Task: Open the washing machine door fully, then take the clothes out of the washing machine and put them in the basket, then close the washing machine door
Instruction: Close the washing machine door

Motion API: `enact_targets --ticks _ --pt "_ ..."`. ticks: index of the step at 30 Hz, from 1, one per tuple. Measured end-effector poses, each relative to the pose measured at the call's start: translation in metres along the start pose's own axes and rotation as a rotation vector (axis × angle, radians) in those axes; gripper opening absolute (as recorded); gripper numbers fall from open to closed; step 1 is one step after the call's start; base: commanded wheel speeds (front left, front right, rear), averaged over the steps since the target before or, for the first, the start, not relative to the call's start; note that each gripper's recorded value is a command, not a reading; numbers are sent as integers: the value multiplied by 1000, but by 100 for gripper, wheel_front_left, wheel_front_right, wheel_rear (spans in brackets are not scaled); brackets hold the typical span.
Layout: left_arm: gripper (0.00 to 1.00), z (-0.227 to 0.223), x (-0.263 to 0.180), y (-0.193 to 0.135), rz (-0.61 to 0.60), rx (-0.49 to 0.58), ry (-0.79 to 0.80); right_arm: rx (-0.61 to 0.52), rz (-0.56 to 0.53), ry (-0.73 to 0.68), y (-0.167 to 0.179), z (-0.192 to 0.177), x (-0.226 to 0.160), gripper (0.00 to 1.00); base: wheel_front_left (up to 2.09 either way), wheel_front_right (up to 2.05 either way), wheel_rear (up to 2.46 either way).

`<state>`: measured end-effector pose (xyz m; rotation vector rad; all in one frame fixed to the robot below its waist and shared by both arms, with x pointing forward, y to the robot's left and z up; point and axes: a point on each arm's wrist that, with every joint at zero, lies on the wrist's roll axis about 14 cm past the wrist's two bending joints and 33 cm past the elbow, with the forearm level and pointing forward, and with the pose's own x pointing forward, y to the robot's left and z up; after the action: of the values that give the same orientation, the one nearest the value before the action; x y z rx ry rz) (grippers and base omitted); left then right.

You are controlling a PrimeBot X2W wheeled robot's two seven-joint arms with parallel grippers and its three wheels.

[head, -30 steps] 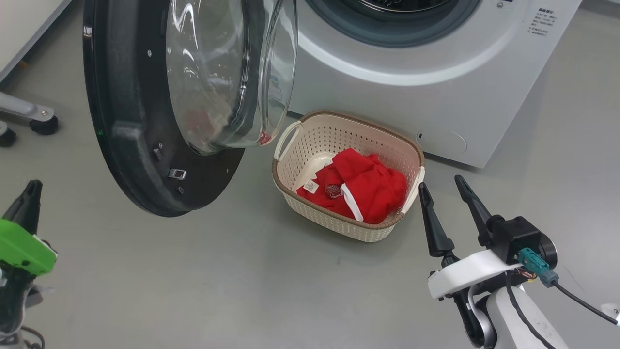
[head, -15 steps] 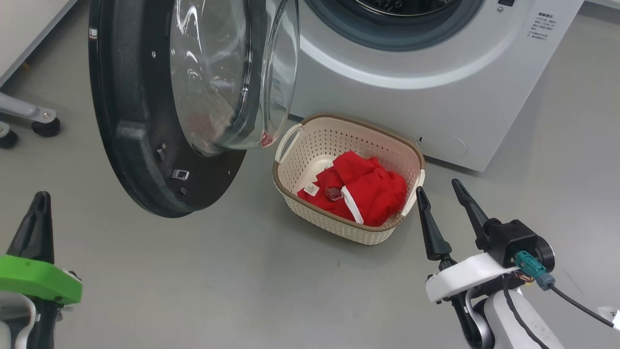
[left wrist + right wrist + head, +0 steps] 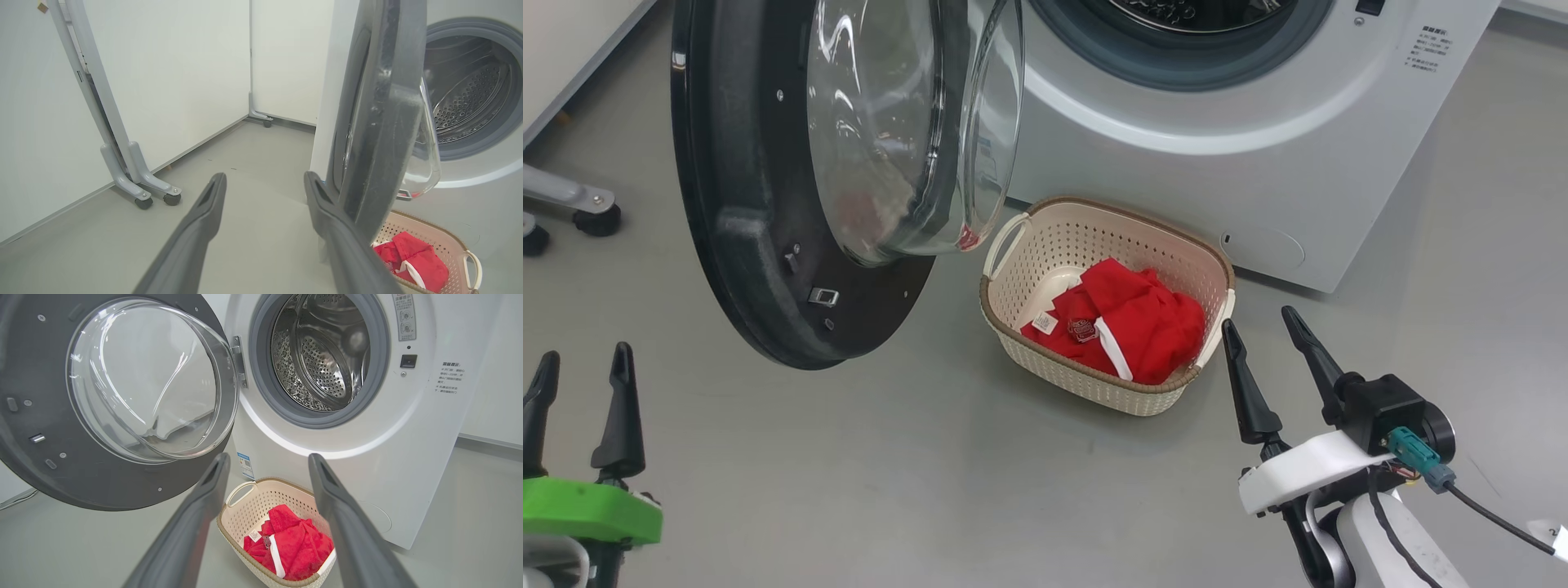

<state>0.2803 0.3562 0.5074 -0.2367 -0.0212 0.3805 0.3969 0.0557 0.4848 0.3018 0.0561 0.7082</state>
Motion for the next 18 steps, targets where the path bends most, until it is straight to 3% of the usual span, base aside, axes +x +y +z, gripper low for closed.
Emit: enact_targets --ticks 18 --pt "100 -10 -3 3 -6 37 -3 5 -6 1 -1 -1 -2 100 0 0 0"
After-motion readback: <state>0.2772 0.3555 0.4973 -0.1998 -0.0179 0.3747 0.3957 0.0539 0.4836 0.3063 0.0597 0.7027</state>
